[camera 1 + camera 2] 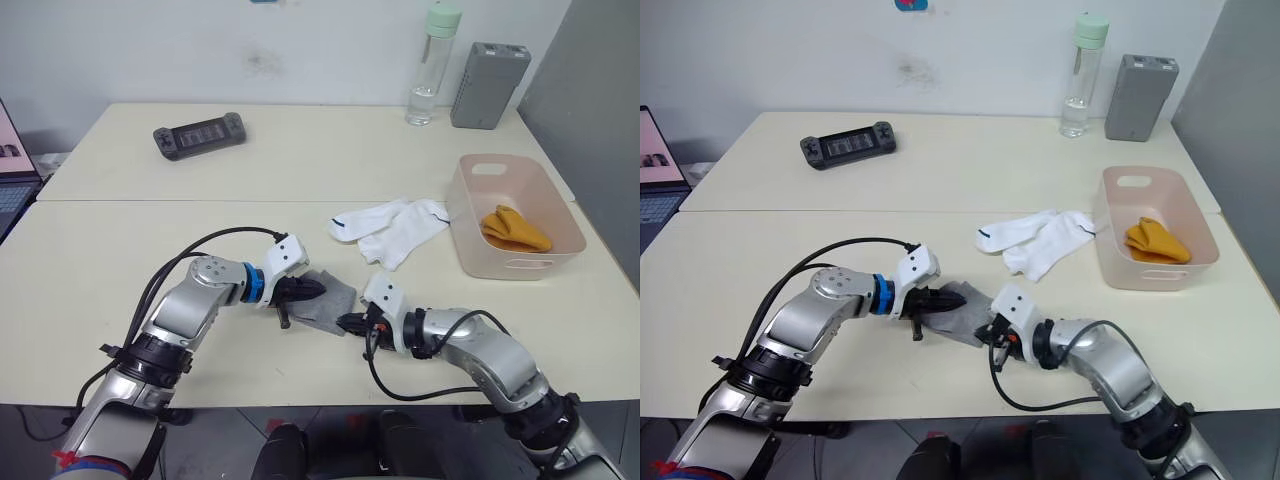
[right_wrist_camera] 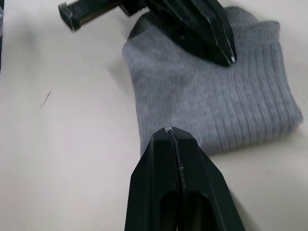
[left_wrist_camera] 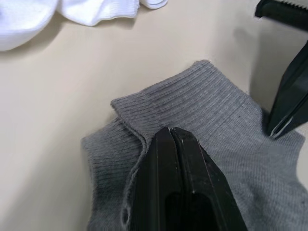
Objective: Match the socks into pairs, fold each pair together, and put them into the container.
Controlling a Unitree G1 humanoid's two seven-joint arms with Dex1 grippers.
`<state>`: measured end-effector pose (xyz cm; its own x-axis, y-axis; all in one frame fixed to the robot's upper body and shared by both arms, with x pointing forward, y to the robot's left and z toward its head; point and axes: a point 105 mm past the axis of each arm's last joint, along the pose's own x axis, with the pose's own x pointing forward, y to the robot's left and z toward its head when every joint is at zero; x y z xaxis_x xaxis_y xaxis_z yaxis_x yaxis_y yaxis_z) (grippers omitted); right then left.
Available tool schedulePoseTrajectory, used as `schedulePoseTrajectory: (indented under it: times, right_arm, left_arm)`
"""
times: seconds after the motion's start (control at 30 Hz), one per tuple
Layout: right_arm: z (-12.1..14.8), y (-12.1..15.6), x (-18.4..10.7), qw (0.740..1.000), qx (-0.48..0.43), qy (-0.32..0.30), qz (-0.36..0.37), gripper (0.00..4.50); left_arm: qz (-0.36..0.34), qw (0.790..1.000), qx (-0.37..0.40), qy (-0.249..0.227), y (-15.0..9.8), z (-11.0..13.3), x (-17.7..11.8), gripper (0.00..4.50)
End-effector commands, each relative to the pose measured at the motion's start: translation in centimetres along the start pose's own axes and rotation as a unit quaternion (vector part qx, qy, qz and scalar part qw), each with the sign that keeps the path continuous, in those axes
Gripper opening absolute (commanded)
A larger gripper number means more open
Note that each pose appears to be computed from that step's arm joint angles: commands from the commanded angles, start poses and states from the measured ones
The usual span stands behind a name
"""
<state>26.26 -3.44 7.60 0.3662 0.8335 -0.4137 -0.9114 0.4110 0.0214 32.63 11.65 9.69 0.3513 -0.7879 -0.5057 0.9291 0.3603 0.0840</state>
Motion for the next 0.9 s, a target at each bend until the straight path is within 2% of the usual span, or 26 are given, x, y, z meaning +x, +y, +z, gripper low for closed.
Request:
schedulePoseTrajectory:
  times: [0.03, 0.1, 0.17, 0.23, 0.37, 0.5, 0.6, 0.9]
  right_arm:
    - [1.5, 0.4, -1.3, 0.999, -0.007, -0.037, -0.003, 0.01]
    - [3.0, 0.0, -2.4, 0.997, 0.012, -0.071, -0.022, 0.01]
    - [3.2, 0.0, -3.4, 0.996, 0.023, -0.076, -0.030, 0.01]
    - [3.3, 0.2, -4.0, 0.996, 0.028, -0.080, -0.037, 0.01]
    - [3.2, -0.4, -3.9, 0.992, 0.046, -0.076, -0.085, 0.01]
    - [2.6, -0.5, -3.1, 0.989, 0.114, -0.062, -0.073, 0.01]
    - [2.6, -0.8, -3.0, 0.982, 0.161, -0.068, -0.067, 0.57]
    - [1.8, -1.1, -1.3, 0.948, 0.306, -0.052, -0.066, 3.77]
  left_arm:
    - [0.000, 0.999, 0.037, -0.020, -0.3, 0.8, -1.1, 0.00]
    - [-0.027, 0.991, 0.134, -0.010, -1.3, 1.4, -1.2, 0.00]
    - [-0.020, 0.993, 0.104, -0.044, -1.0, 3.0, -1.0, 0.00]
    - [-0.022, 0.995, 0.080, -0.050, -0.9, 3.3, -0.9, 0.00]
    - [-0.013, 0.997, 0.076, 0.018, -0.2, -0.1, -0.7, 0.00]
    - [-0.002, 0.996, 0.075, 0.052, 0.5, -2.2, -1.0, 0.00]
    - [0.002, 0.996, 0.066, 0.064, 0.7, -3.3, -1.7, 0.00]
    - [-0.009, 0.997, 0.061, 0.055, -0.4, -3.5, -1.3, 0.00]
